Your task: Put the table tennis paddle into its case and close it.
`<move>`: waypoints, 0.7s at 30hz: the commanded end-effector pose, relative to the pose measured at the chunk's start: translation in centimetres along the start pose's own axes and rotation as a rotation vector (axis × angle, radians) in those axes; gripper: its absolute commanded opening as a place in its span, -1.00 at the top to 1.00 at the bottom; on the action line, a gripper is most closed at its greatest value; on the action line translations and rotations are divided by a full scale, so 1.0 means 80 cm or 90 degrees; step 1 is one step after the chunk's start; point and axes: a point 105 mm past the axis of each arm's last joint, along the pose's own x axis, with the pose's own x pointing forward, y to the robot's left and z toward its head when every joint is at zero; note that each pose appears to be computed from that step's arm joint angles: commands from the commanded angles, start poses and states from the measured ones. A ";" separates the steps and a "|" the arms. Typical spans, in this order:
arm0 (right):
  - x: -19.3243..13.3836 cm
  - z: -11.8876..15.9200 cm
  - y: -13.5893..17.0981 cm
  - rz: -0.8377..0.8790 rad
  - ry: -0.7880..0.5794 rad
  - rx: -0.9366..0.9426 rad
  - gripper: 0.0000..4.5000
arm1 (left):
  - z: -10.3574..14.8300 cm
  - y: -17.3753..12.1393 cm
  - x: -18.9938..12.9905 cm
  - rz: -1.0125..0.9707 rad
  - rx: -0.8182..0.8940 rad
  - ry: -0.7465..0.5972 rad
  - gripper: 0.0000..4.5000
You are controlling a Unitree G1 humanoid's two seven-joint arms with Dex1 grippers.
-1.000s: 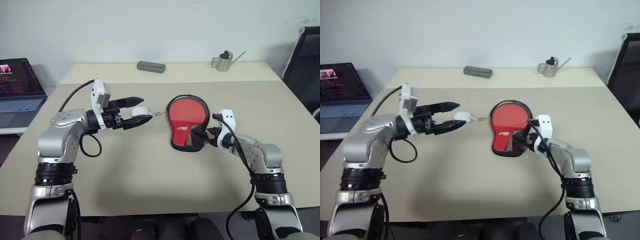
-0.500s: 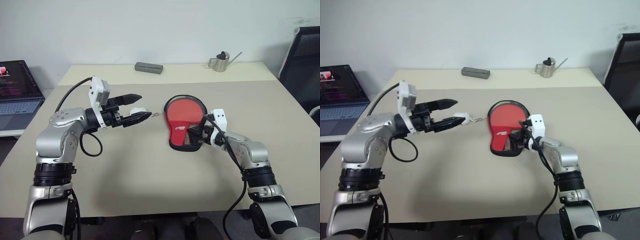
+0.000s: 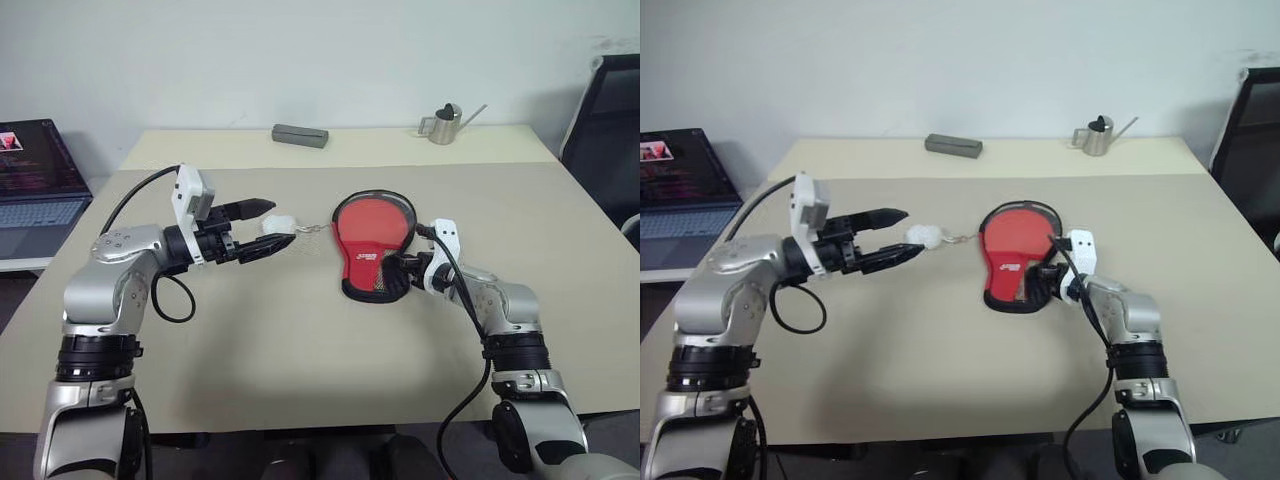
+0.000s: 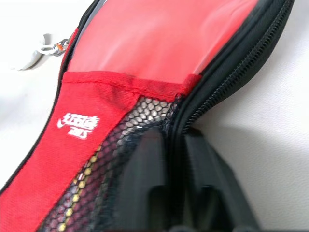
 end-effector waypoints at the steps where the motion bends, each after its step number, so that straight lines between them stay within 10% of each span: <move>1: 0.000 -0.020 -0.003 -0.014 0.035 0.028 0.99 | 0.008 -0.011 -0.012 -0.015 0.025 0.004 -0.90; 21: -0.014 -0.004 0.042 0.027 0.050 0.083 0.99 | -0.024 -0.070 -0.036 -0.101 -0.043 0.073 -0.90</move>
